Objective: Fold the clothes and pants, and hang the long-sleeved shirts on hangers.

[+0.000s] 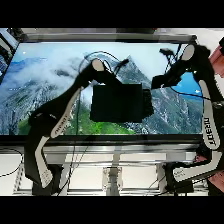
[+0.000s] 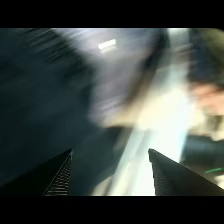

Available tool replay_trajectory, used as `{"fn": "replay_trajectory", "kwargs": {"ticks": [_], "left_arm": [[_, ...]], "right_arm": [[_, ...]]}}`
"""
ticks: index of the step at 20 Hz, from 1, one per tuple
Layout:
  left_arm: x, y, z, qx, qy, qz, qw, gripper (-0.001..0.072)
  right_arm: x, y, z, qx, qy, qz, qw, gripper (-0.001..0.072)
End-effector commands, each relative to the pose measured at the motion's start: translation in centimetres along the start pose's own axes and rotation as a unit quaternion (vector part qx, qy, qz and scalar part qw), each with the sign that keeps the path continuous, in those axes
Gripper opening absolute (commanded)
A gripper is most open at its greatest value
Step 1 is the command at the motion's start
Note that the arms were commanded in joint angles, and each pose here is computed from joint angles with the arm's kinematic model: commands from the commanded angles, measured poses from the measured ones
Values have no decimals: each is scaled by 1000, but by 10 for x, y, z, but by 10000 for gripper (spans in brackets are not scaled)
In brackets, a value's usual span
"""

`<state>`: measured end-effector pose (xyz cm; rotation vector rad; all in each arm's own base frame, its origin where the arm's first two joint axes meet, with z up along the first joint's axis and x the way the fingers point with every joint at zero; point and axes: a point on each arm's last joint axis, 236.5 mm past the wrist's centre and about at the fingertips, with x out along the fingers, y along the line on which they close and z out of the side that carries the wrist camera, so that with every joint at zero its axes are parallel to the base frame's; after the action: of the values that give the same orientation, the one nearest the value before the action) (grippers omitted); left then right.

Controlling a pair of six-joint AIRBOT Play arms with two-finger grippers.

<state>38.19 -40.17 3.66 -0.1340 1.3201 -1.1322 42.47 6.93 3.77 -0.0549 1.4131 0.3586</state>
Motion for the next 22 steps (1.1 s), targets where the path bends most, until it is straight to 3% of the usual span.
{"fn": "replay_trajectory", "kwargs": {"ticks": [1,4,7,13,18,22], "left_arm": [[-80,91,-47,-42,78,222,971,552],[-148,120,-61,-61,78,330,939,551],[-197,136,-81,-89,90,387,913,551],[-234,156,-122,-147,98,397,901,552],[-238,165,-140,-167,104,396,897,551],[-238,166,-140,-168,105,396,897,552]], "right_arm": [[51,33,-10,-19,20,96,995,697],[94,27,-25,-8,74,115,991,703],[113,39,-26,11,85,180,980,703],[105,43,-35,-4,110,205,973,702],[73,3,-27,11,89,122,988,700],[77,-1,-21,8,77,113,991,700]]}}
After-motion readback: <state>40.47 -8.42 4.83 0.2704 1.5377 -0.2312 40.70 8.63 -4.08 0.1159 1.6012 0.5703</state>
